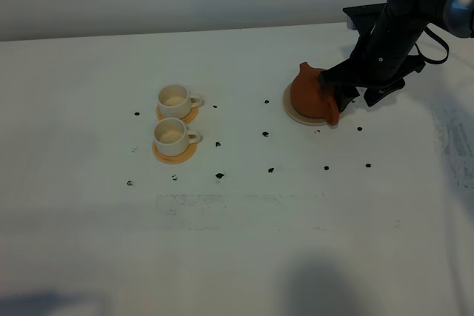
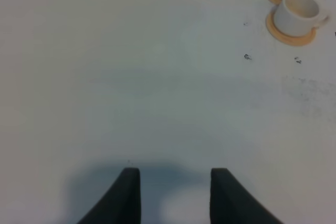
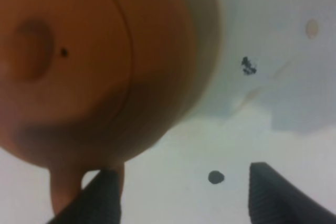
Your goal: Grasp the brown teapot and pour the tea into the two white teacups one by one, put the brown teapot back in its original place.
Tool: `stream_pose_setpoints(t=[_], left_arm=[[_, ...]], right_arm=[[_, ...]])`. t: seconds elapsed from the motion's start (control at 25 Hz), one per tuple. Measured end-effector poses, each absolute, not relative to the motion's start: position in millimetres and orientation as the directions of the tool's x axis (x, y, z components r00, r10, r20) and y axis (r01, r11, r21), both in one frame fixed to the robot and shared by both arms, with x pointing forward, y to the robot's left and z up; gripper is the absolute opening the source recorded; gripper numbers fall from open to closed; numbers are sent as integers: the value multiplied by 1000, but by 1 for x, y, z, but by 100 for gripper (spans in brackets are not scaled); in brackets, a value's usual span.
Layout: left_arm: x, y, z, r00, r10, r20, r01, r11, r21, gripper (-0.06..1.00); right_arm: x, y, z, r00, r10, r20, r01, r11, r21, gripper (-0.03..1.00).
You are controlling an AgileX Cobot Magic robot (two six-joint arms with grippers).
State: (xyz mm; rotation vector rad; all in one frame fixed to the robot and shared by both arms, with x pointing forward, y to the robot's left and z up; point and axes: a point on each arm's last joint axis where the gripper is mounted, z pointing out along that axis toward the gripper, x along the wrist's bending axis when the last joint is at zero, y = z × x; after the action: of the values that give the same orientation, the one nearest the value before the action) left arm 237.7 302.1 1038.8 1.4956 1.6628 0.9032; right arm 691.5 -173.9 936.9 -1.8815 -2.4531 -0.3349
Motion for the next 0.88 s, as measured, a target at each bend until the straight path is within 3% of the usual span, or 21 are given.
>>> stream_pose_setpoints(t=[0.52, 0.88], left_arm=[[238, 302, 1039, -74, 996, -54, 496, 84, 864, 31], [238, 302, 1039, -74, 996, -54, 496, 84, 864, 31]], right_arm=[[684, -181, 983, -286, 954, 89, 940, 260, 222, 52], [673, -152, 985, -343, 936, 79, 924, 321, 207, 52]])
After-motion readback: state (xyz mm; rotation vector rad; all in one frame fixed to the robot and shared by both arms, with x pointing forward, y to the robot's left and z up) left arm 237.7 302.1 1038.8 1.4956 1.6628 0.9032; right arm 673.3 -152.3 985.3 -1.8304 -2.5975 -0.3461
